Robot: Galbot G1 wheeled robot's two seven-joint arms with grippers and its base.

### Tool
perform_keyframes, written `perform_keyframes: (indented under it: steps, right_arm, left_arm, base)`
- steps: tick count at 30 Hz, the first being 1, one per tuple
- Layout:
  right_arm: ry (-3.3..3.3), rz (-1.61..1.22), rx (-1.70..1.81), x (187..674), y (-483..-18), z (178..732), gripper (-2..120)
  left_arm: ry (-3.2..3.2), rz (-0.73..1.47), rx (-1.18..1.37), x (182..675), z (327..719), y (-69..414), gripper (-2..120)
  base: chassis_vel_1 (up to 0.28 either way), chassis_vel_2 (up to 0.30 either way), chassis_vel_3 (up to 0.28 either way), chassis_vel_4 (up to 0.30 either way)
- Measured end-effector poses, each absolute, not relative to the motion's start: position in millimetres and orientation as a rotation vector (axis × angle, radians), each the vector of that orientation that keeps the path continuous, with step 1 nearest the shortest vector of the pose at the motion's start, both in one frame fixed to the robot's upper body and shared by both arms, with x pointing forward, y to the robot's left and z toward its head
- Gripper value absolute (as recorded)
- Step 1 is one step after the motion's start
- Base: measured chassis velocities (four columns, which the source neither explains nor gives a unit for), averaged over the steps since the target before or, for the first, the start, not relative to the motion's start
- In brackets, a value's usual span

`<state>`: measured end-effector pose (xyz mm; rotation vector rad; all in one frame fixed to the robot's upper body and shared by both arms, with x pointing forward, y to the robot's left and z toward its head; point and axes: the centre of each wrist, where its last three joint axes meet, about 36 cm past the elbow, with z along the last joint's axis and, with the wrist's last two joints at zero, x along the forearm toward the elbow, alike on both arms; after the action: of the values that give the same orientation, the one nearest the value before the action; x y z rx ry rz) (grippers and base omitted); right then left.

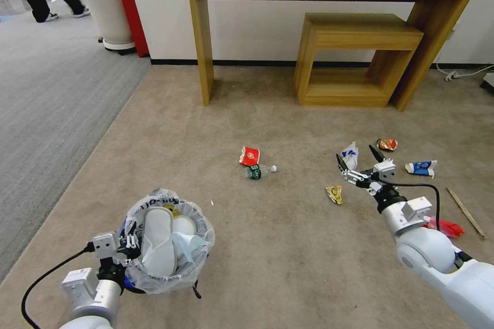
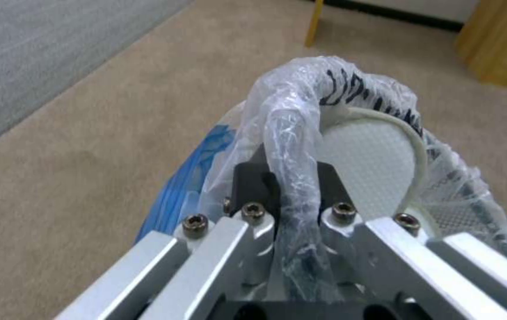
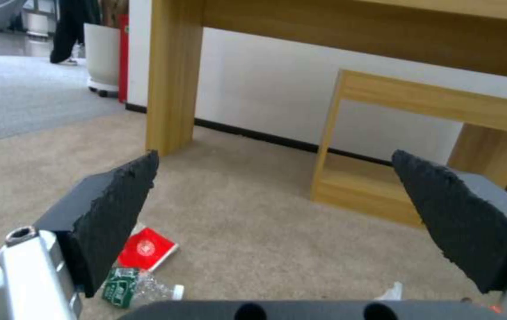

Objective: Pick up the trash bin and place the garbage on the floor into it.

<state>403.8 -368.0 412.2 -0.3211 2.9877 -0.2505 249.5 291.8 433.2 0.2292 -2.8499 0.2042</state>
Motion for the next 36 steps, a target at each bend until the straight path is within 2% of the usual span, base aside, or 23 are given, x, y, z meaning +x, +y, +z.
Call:
perform_keyframes:
  steps: [15, 36]
  right_arm:
    - [2.974, -0.257, -0.321, 402.3, -365.3, 405.8, 100]
    - [2.964, -0.247, -0.357, 403.8, -353.4, 401.4, 100]
  left_arm:
    - [-2.874, 0.224, 0.239, 251.0, 436.9, 292.8, 3]
    - [-2.884, 0.216, 0.243, 247.5, 437.0, 297.7, 3]
  base:
    - [-0.007, 0.005, 0.005, -0.008]
    - [-0.071, 0.067, 0.071, -0.064]
